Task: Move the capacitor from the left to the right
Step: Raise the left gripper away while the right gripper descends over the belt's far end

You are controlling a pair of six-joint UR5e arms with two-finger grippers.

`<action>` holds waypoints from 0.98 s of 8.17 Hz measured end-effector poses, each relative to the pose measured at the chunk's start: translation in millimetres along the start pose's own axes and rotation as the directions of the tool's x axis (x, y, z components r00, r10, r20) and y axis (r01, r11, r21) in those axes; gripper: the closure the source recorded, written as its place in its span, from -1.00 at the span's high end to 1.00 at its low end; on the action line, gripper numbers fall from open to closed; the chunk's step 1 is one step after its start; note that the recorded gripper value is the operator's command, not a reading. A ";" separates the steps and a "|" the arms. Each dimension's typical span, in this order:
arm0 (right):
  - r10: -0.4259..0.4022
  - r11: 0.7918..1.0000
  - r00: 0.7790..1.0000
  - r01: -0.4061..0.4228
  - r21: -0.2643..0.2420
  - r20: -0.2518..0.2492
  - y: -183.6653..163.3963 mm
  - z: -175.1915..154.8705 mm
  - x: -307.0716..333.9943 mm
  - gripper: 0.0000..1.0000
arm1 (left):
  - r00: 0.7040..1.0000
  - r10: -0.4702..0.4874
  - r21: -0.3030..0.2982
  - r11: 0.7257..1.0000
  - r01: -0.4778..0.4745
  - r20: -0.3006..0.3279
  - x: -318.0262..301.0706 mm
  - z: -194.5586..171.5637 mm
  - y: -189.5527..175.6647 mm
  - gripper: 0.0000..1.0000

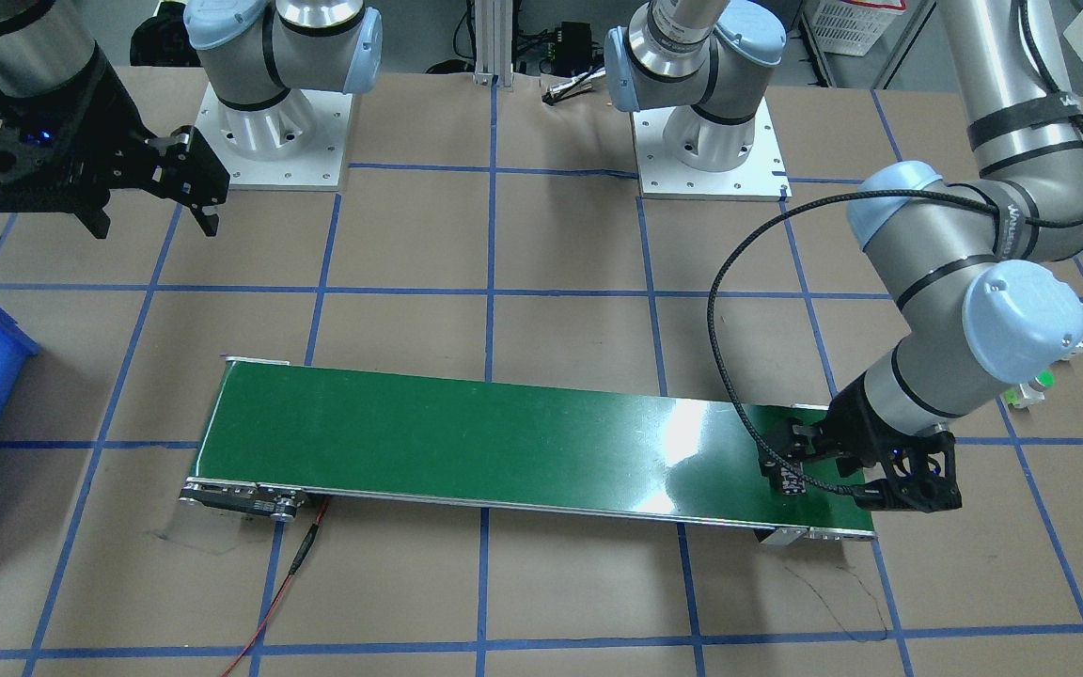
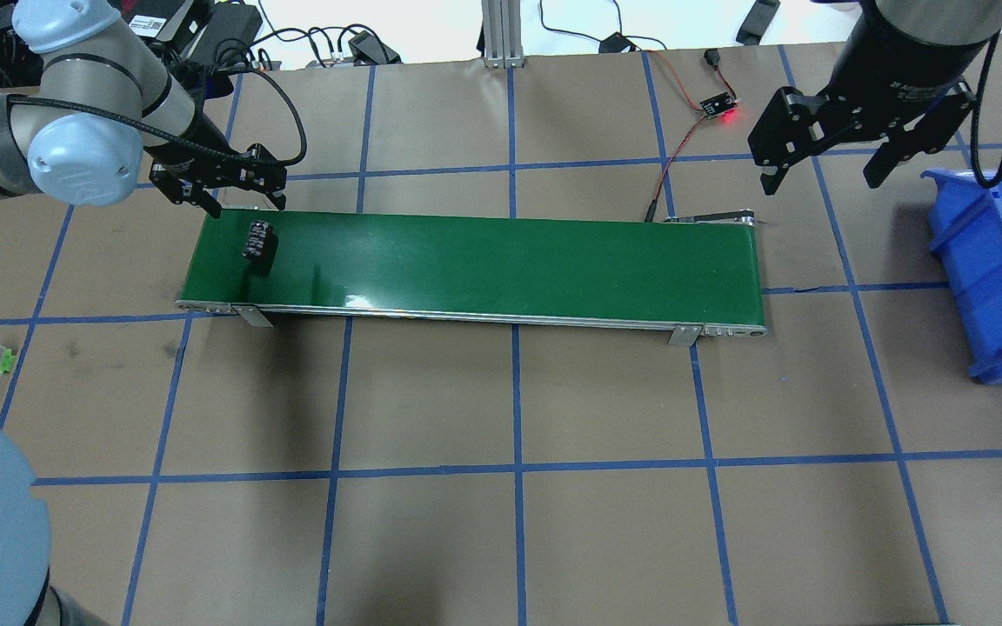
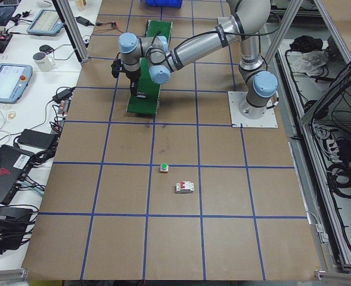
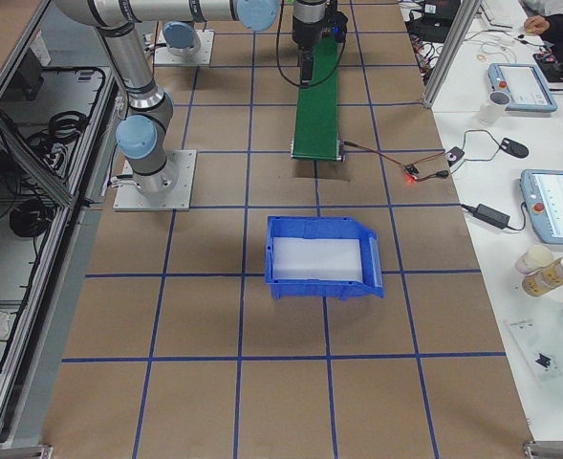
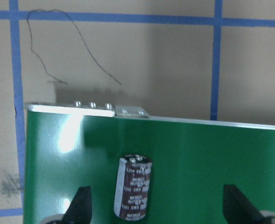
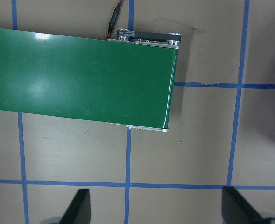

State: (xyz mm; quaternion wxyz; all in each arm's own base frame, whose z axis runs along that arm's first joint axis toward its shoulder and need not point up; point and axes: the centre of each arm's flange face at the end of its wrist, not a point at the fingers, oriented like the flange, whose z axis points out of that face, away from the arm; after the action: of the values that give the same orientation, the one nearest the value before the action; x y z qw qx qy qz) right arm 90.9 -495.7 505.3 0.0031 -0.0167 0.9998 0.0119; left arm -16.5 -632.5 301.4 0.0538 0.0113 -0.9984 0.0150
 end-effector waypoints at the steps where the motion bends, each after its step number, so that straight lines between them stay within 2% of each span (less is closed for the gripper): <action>1: -0.002 1.000 1.000 0.002 -0.008 0.022 -7.8 9.1 -1.1 1.00 | 1.000 -0.023 -0.025 0.999 0.023 -0.003 13.3 -13.8 10.2 1.00; 3: -0.005 1.000 0.999 0.006 -0.030 0.051 -26.0 40.5 -1.4 1.00 | 0.999 -0.039 -0.095 0.995 0.038 -0.002 30.7 -54.1 38.2 1.00; 4: -0.005 0.999 0.998 0.007 -0.032 0.064 -37.2 65.6 -1.2 1.00 | 0.999 -0.034 -0.113 0.993 0.037 0.031 36.0 -84.9 52.5 1.00; 5: -0.004 1.000 0.994 0.007 -0.026 0.105 -47.3 92.5 -4.1 1.00 | 0.998 -0.026 -0.128 0.991 0.033 0.060 42.6 -118.6 67.9 1.00; 6: -0.003 1.000 0.989 0.006 -0.021 0.146 -57.1 119.2 -7.0 1.00 | 0.997 -0.019 -0.143 0.989 0.030 0.074 50.9 -149.1 83.2 1.00; 8: 0.013 0.999 0.980 -0.005 -0.040 0.197 -71.7 157.8 -4.8 1.00 | 0.996 0.001 -0.132 0.991 0.010 0.086 77.6 -188.6 106.4 1.00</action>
State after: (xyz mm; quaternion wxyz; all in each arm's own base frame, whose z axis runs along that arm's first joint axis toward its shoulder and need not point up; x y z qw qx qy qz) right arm 99.0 -563.4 345.9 0.1020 -0.0111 0.9942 0.0331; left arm -76.0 -522.0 494.2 0.0113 0.0107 -0.9985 -0.0518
